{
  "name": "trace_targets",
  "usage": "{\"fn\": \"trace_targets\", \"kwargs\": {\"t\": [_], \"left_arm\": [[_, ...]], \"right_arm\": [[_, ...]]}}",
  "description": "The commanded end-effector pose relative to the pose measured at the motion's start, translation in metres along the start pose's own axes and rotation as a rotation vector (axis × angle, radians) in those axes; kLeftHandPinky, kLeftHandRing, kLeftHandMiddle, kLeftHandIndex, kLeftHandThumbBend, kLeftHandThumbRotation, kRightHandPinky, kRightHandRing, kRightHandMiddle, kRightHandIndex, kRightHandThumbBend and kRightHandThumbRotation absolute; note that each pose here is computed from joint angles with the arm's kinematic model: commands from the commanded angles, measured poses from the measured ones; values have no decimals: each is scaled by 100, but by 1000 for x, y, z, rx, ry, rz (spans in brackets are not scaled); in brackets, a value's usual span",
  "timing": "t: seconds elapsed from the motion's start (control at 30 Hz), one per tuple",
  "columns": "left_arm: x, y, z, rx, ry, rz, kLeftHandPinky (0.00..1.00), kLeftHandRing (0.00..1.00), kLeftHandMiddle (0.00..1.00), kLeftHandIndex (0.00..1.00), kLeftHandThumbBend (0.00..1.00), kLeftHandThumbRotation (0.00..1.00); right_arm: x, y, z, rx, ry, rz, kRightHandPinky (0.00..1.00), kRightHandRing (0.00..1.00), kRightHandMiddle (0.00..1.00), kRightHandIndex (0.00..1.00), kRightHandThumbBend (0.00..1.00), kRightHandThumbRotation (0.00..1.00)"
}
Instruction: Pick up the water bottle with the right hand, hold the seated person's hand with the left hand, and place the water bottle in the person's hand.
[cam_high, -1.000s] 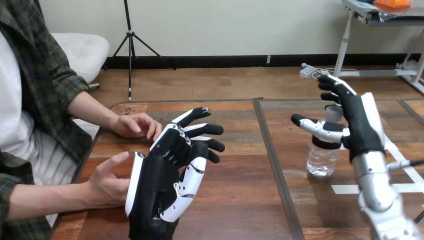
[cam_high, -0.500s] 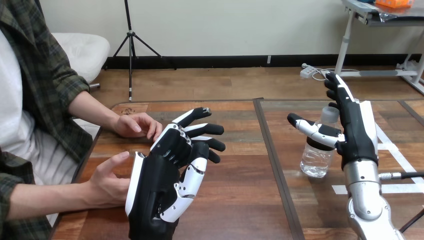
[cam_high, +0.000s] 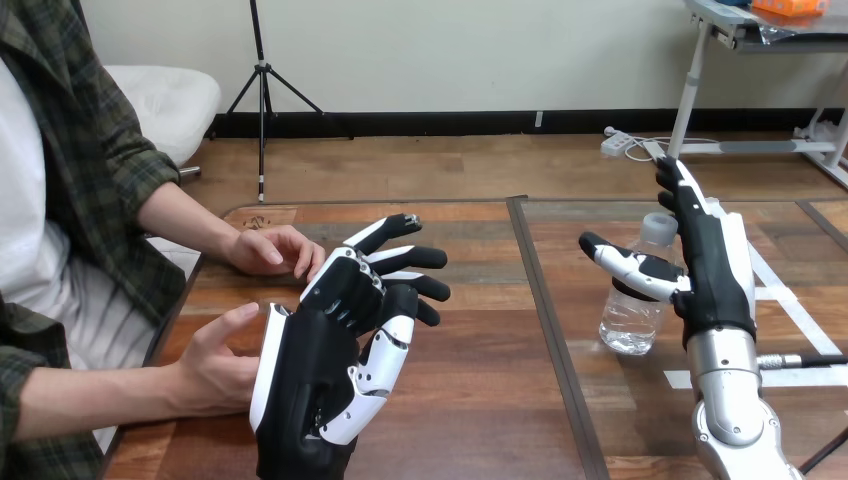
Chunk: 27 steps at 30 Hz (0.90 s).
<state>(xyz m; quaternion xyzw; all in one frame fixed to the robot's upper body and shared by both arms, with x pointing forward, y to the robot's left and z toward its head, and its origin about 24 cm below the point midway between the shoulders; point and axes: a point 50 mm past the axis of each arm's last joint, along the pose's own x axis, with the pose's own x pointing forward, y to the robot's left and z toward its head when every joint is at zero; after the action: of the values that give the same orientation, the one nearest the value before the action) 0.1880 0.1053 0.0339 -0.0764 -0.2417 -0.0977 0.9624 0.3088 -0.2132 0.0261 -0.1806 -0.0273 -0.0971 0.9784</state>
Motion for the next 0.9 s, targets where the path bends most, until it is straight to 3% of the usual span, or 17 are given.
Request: {"fn": "trace_targets", "kwargs": {"t": [0.0, 0.87], "left_arm": [[15, -1, 9, -13, -91, -1, 46, 58, 66, 75, 25, 41], [12, -1, 10, -22, -83, 3, 47, 58, 66, 75, 27, 40]], "right_arm": [[8, 0, 13, 49, -42, -23, 94, 94, 95, 95, 62, 0], [10, 5, -2, 89, 44, -28, 95, 95, 95, 94, 64, 0]]}}
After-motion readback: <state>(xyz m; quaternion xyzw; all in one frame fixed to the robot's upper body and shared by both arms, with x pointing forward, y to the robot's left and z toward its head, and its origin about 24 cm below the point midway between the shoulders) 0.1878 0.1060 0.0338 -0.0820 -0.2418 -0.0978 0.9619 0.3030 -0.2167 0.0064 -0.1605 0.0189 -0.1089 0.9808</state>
